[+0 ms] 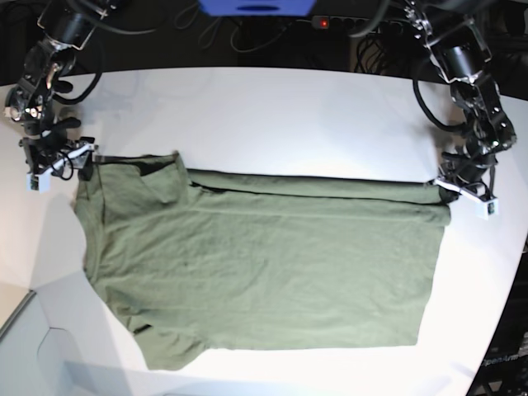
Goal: Layout the t-shirt on the table in an organized manner, then fold the t-shirt properly
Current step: 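Regrasp the folded edge with both grippers and lift it slightly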
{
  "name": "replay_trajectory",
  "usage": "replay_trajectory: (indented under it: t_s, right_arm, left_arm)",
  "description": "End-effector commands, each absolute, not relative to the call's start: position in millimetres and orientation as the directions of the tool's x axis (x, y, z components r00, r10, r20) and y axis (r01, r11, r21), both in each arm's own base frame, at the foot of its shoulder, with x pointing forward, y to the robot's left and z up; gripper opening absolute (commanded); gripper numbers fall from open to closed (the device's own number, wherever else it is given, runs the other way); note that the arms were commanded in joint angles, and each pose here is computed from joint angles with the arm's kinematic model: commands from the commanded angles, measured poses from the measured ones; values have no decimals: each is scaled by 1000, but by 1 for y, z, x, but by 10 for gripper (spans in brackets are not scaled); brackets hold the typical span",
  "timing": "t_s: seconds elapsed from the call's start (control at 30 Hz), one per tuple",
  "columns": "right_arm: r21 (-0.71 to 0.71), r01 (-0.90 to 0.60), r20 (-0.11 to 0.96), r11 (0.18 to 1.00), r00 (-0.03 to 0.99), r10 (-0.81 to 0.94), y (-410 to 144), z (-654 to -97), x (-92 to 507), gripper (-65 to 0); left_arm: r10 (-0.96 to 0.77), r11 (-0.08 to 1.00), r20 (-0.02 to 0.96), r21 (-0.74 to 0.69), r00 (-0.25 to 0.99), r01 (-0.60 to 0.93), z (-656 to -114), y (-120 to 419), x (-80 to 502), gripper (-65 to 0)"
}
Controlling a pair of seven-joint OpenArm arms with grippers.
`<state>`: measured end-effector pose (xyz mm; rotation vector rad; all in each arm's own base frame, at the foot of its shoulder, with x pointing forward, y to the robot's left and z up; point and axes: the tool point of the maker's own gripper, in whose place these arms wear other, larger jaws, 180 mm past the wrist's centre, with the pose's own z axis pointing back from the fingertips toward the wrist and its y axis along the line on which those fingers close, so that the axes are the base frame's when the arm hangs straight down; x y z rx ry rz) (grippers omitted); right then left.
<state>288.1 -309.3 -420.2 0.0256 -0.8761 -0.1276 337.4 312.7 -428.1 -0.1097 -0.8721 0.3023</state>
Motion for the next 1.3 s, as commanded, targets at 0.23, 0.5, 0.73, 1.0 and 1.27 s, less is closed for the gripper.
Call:
replay_trajectory:
  t_s: [0.23,0.5,0.73,1.0,1.27]
  right_arm:
    - [87,95,783,992,609,-127,-305,-415,291,-233]
    - [96,39,759,995,643,-98,-283,-427,286,-237]
    - [95,41,765,995,637,-99,-284,-425,289,-378]
    - [94,42,758,995,645,-99,-285,-428,285,-486]
    - [107,48,716,993,690,-110,-283,-447,267,-650]
  left_arm:
    - [286,957,743,-194,605,-215,-422,319,340,-649]
    - [286,957,744,-194,604,-214,-422,318,341,-649]
    - [283,958,745,-190,604,-215,-421,320,341,-649]
    - [283,958,745,-190,604,-215,-421,320,341,-649]
    - [285,957,743,-190,606,-218,-423,321,338,-649]
